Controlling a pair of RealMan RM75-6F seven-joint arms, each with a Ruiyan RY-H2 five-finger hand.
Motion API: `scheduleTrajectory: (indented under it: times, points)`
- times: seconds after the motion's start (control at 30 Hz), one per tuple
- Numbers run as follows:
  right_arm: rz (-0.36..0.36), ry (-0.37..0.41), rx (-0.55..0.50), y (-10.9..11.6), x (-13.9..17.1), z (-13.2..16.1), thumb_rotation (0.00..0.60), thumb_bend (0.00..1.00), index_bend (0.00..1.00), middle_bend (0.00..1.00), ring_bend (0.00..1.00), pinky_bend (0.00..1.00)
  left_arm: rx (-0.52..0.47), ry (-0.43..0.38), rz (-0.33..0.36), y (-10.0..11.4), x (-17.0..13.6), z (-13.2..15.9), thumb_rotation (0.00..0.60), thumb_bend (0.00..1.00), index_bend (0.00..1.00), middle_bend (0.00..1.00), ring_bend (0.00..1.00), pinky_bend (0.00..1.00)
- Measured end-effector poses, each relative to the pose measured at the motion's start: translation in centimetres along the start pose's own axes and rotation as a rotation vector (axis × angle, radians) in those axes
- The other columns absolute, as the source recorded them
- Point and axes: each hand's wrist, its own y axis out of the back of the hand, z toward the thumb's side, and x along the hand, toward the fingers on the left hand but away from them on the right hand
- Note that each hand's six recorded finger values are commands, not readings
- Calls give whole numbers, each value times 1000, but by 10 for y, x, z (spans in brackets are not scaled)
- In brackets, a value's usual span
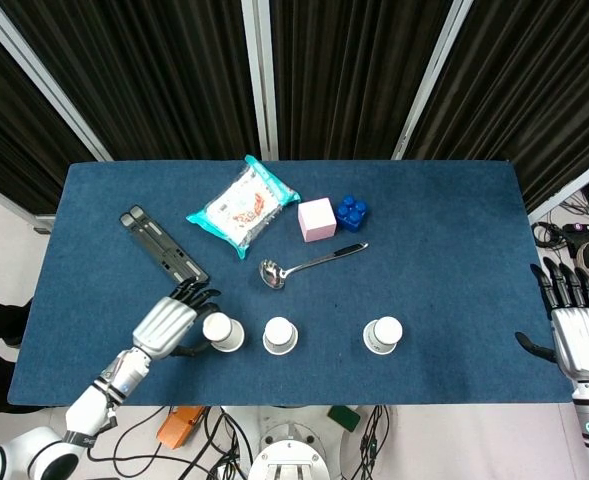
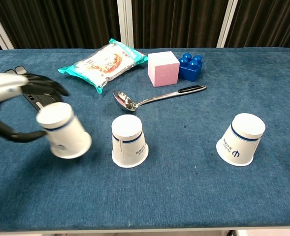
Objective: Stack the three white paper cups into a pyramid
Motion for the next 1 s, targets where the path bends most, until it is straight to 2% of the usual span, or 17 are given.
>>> scheduleTrajectory:
  times: [0.17, 0.33, 0.63, 1.0]
  points:
    - [2, -4, -3, 0, 2, -2, 600, 244, 0, 0, 0, 0, 13, -43, -29, -6, 18, 20, 504, 349, 356, 152, 86, 15]
    - [9, -6, -6, -2, 2, -4, 600, 244, 0, 0, 0, 0, 33, -62, -30, -5, 31, 33, 501, 349, 356, 152, 86, 15]
    - [20, -9, -8, -6, 2, -7, 600, 245, 0, 0, 0, 0, 125, -42, -17, -5, 38, 35, 501, 349, 356, 152, 86, 15]
    - [19, -16, -12, -6, 3, -10, 600, 245, 0, 0, 0, 0, 153, -36, -26, -13, 42, 39, 500, 329, 330, 152, 82, 15]
